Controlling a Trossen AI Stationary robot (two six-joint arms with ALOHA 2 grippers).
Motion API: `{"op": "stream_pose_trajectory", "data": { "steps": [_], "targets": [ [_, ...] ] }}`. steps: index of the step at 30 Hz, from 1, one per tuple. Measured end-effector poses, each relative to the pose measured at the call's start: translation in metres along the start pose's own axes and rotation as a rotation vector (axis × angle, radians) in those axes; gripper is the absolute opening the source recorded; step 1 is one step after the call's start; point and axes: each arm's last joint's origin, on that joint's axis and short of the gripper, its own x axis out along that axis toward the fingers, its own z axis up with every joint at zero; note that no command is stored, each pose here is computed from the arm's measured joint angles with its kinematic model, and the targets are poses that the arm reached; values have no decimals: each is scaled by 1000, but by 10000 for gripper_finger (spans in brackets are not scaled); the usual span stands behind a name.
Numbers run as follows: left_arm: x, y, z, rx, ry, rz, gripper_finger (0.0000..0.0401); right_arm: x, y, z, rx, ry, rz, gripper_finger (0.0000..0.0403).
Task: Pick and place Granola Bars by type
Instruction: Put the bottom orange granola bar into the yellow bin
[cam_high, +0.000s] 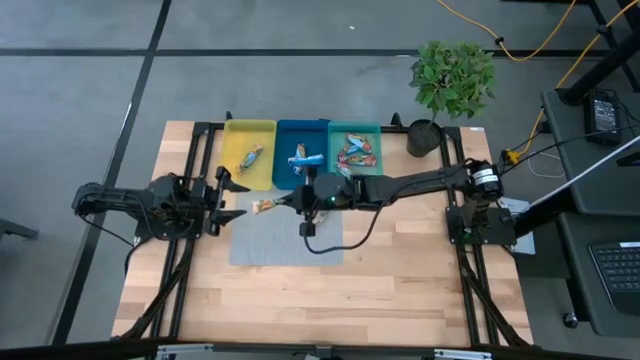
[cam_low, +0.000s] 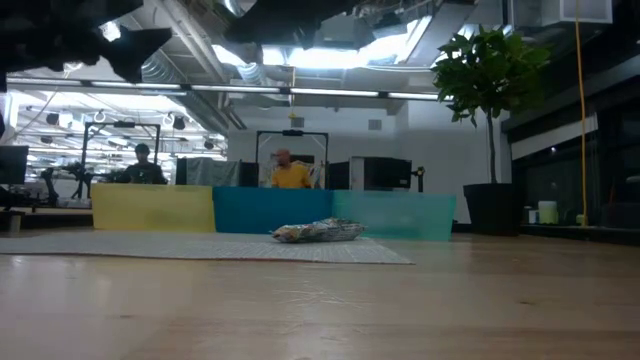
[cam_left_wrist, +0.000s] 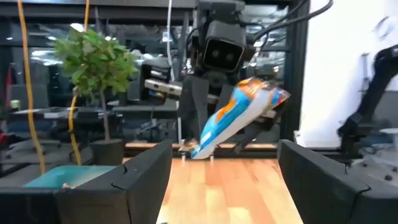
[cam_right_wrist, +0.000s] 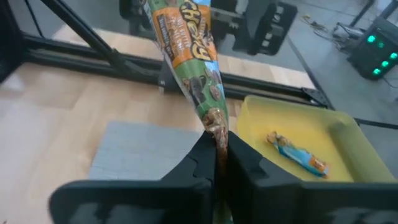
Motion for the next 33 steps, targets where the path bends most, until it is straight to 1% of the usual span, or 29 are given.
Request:
{"op": "stream_pose_trajectory", "data": {
  "steps": [2,5,11,15,19,22,24,26,28,30,33],
  "targets": [
    [4,0,5,3,25,19,283,1,-3,1,6,-23,23,17],
    [13,0,14,4,57,17,283,1,-7,3,11,-53,48,17],
    [35,-1,29,49,128,35,283,1,-9,7,2,-96,38,34],
    [53,-2,40,87,162,30,283,1,-11,9,-1,-117,35,18],
    [68,-6,49,122,181,9,283,1,-15,9,4,-135,62,17],
    [75,-9,51,137,195,-9,283,1,-15,9,5,-135,61,28],
    [78,-11,52,139,194,-2,280,1,-15,9,5,-135,61,35],
    [80,-11,53,144,195,19,270,1,-15,9,6,-135,62,36],
    [82,-11,53,157,200,33,252,1,-15,9,7,-135,62,28],
    [82,-12,53,167,197,38,227,1,-15,9,7,-135,61,19],
    [82,-13,53,182,196,33,177,1,-15,9,6,-134,60,17]
  ]
}}
